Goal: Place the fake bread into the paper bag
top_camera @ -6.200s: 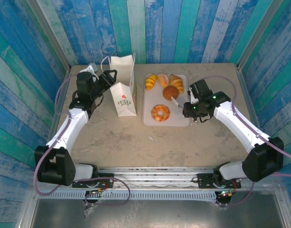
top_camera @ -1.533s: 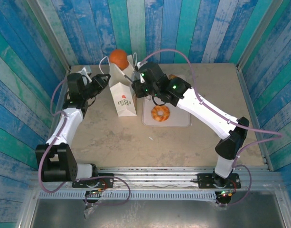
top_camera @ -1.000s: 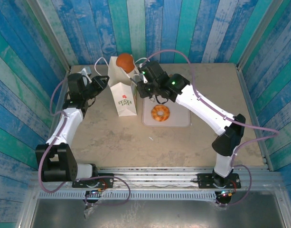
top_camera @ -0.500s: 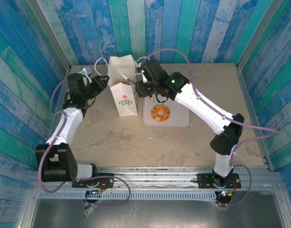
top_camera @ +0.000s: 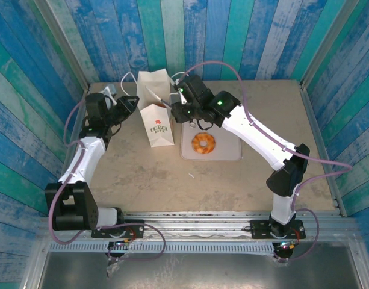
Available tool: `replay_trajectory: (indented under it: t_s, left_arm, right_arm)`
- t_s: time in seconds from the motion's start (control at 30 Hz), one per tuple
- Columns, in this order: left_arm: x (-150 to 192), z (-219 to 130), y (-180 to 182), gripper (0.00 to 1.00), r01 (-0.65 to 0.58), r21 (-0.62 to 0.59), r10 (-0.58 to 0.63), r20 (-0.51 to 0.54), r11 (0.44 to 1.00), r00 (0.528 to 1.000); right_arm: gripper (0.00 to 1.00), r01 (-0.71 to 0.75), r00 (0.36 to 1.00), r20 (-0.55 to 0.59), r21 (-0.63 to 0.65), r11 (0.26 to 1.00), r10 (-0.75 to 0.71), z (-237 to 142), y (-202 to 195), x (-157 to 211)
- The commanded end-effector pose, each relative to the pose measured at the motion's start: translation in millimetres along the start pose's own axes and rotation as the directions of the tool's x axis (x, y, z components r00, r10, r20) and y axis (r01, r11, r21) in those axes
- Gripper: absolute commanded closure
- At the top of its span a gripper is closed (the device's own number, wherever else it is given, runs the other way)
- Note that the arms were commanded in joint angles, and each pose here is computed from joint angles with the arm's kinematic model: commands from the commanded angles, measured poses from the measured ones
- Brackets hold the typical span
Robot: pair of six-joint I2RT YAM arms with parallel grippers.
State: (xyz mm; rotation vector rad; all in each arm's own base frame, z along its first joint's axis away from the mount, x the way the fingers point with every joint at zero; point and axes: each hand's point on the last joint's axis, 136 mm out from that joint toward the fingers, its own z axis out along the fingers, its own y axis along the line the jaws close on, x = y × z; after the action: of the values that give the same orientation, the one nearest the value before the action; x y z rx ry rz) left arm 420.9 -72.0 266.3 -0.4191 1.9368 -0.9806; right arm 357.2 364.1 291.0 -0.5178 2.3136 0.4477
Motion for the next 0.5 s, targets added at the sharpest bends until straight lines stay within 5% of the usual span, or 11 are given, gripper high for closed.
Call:
replay_trajectory:
  t_s: [0.0, 0.47]
  left_arm:
    - [1, 3, -3, 0.58, 0.002, 0.022, -0.002, -0.011, 1.000, 1.000]
    - [-9, -14, -29, 0.44, -0.031, 0.080, 0.028, 0.033, 0.996, 0.999]
  right_arm:
    - [0.43, -0.016, 0.997, 0.079, -0.056, 0.998, 0.021, -27, 9, -22]
    - [0.43, -0.016, 0.968, 0.244, -0.193, 0.981, 0.064, -110, 21, -47]
